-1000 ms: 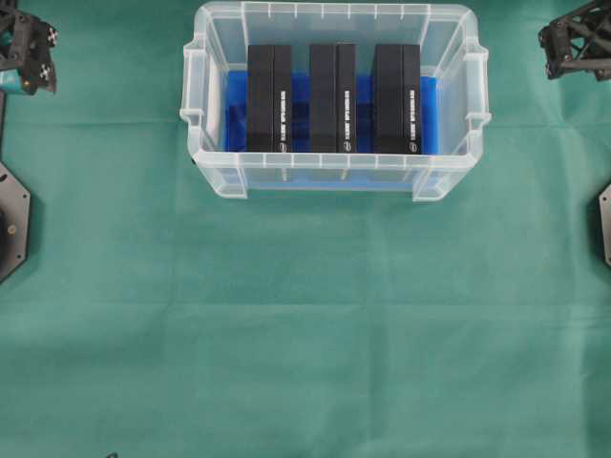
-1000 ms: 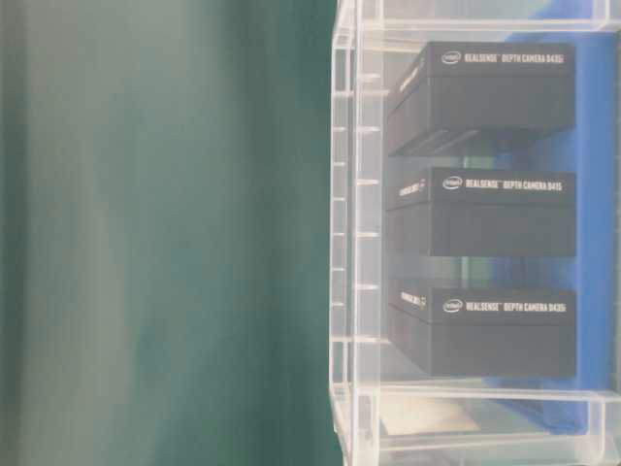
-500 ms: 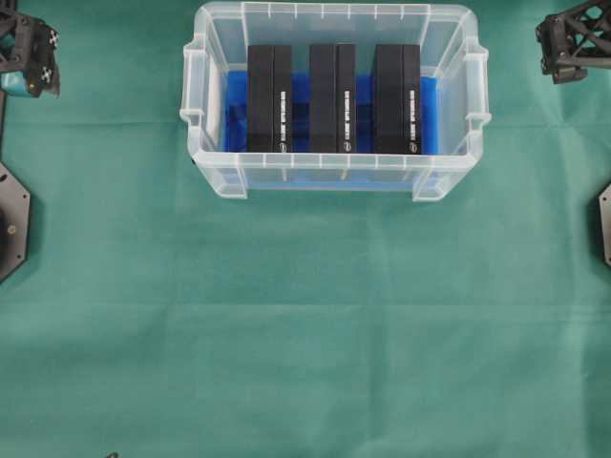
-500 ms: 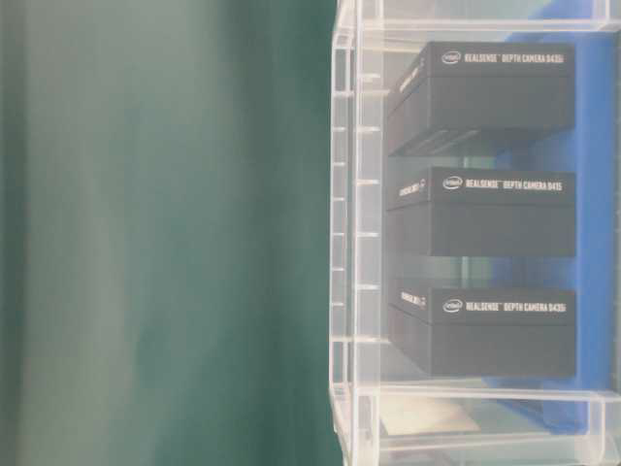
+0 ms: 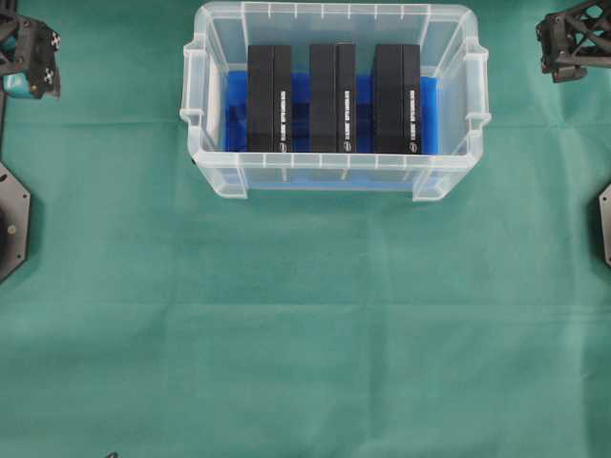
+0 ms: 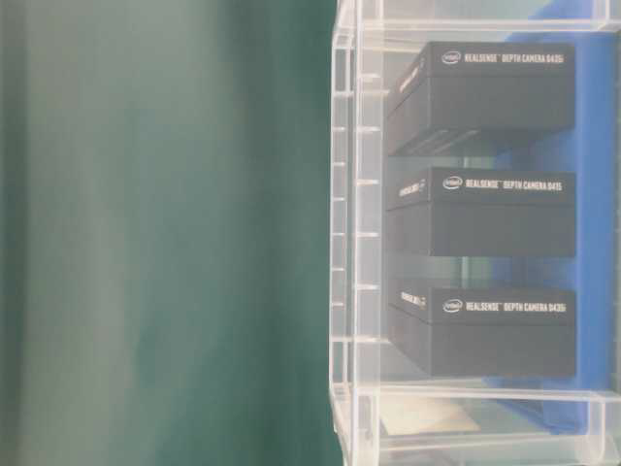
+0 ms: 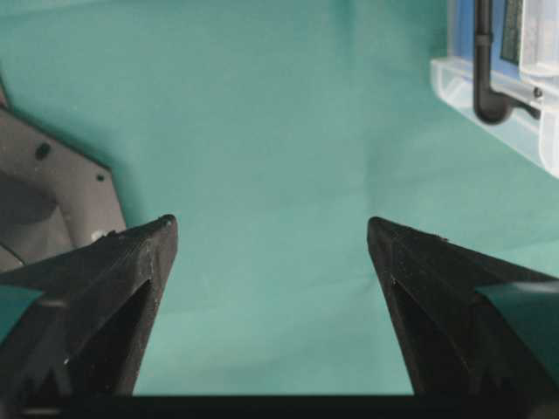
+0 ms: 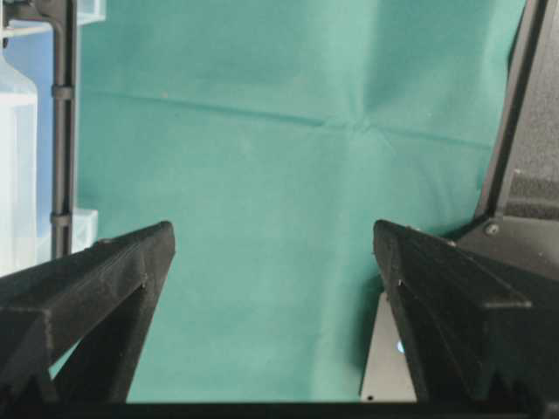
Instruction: Take out the box from the case.
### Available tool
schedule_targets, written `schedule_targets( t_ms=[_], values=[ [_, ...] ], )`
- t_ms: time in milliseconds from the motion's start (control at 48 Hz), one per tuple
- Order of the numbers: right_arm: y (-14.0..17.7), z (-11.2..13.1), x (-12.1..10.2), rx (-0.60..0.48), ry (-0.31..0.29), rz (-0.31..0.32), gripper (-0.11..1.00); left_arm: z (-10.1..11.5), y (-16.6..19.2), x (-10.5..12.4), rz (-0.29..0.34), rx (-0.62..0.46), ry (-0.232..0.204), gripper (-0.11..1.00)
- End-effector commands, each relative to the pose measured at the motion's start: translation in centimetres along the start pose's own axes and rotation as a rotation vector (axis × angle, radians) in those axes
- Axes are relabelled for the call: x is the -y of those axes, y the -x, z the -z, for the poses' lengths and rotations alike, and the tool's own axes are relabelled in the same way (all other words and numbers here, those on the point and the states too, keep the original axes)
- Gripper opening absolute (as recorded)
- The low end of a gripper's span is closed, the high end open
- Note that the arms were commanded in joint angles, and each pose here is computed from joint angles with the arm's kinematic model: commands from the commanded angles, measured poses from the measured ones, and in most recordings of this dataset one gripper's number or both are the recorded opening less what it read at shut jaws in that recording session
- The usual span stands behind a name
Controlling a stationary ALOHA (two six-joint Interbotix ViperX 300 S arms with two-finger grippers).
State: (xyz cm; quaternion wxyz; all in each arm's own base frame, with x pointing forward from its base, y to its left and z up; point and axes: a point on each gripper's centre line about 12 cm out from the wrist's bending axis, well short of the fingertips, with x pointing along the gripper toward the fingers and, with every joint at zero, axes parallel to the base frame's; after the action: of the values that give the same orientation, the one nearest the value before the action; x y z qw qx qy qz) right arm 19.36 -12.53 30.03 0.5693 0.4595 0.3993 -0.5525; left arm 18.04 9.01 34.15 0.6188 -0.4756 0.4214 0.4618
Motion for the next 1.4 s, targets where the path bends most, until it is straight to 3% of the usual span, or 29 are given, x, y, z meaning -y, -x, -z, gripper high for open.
schedule_targets(
  t_ms=[0, 271, 396, 584, 834, 1376],
  values=[
    [0.5, -0.3, -0.1, 0.012, -0.006, -0.014, 0.95, -0.1, 0.5, 0.1, 0.020, 0.011, 0.009, 0.90],
    [0.5, -0.3, -0.1, 0.013, -0.010, -0.016, 0.95, -0.1, 0.5, 0.0, 0.020, 0.011, 0.011, 0.90],
    [0.6, -0.3, -0.2, 0.011, -0.045, -0.021, 0.95, -0.1, 0.5, 0.0, 0.021, 0.012, 0.011, 0.90],
    [0.4, -0.2, -1.7, -0.001, -0.067, -0.059, 0.95, -0.1, 0.5, 0.0, 0.021, 0.012, 0.009, 0.90],
    [0.0, -0.4, -5.6, -0.018, -0.039, -0.081, 0.95, -0.1, 0.5, 0.0, 0.022, 0.011, 0.008, 0.90],
    [-0.4, -0.9, -16.5, -0.019, -0.004, -0.151, 0.94, -0.1, 0.6, 0.0, 0.030, 0.019, 0.010, 0.90]
  ],
)
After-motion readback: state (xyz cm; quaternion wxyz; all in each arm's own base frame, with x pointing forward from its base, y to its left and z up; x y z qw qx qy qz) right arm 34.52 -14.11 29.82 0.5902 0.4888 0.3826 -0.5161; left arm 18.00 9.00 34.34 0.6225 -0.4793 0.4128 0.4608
